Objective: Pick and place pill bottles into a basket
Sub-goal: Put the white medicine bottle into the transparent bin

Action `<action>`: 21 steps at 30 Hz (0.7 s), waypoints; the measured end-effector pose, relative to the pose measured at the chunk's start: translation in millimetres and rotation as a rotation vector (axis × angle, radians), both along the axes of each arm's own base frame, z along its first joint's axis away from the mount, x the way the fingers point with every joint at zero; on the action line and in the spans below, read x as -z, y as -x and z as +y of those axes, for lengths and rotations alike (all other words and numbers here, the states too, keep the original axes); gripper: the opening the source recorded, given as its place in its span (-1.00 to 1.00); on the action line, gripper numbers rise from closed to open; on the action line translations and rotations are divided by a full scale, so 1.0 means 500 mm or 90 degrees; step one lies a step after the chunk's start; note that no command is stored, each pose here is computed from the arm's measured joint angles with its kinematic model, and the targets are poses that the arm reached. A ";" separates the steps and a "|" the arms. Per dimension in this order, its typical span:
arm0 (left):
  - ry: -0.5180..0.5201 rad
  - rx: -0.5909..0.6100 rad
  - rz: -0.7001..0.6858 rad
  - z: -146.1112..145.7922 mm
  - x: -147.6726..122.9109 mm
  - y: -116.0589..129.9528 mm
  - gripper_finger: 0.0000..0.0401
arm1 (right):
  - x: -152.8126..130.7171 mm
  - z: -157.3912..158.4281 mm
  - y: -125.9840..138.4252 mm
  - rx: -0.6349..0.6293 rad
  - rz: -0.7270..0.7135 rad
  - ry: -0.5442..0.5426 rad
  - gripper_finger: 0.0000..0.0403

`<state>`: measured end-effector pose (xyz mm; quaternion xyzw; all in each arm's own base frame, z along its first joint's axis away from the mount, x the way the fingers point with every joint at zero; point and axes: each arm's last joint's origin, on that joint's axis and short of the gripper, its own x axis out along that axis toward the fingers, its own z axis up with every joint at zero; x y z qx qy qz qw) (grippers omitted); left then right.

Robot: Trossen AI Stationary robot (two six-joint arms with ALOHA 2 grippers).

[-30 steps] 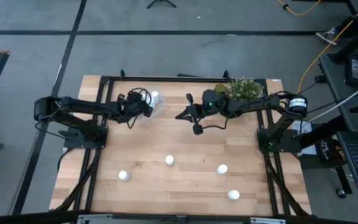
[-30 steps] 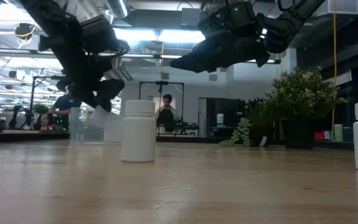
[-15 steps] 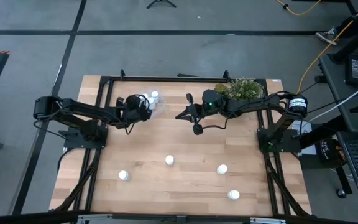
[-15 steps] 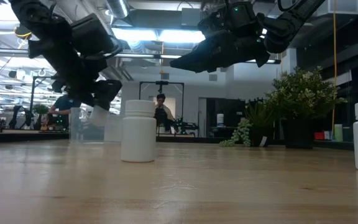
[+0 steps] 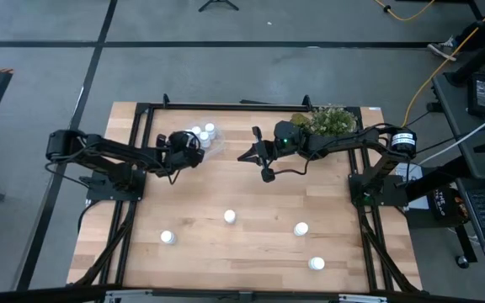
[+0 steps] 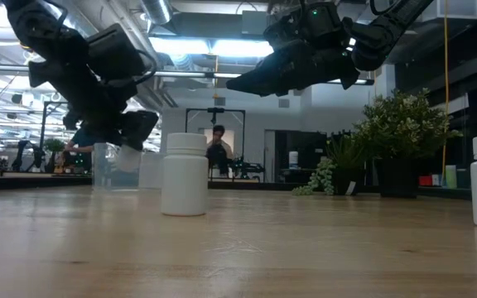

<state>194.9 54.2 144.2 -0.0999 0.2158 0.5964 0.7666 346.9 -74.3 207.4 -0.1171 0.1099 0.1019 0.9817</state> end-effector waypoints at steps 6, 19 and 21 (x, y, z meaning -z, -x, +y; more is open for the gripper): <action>0.004 0.005 0.022 0.001 0.019 -0.009 -0.14 | -0.002 0.000 0.000 0.000 -0.006 0.001 -0.90; -0.001 0.004 0.036 0.003 0.035 -0.018 -0.14 | -0.003 0.000 -0.001 0.000 -0.009 0.002 -0.90; -0.002 0.003 0.038 0.003 0.037 -0.018 -0.14 | -0.003 0.000 -0.001 0.000 -0.009 0.002 -0.90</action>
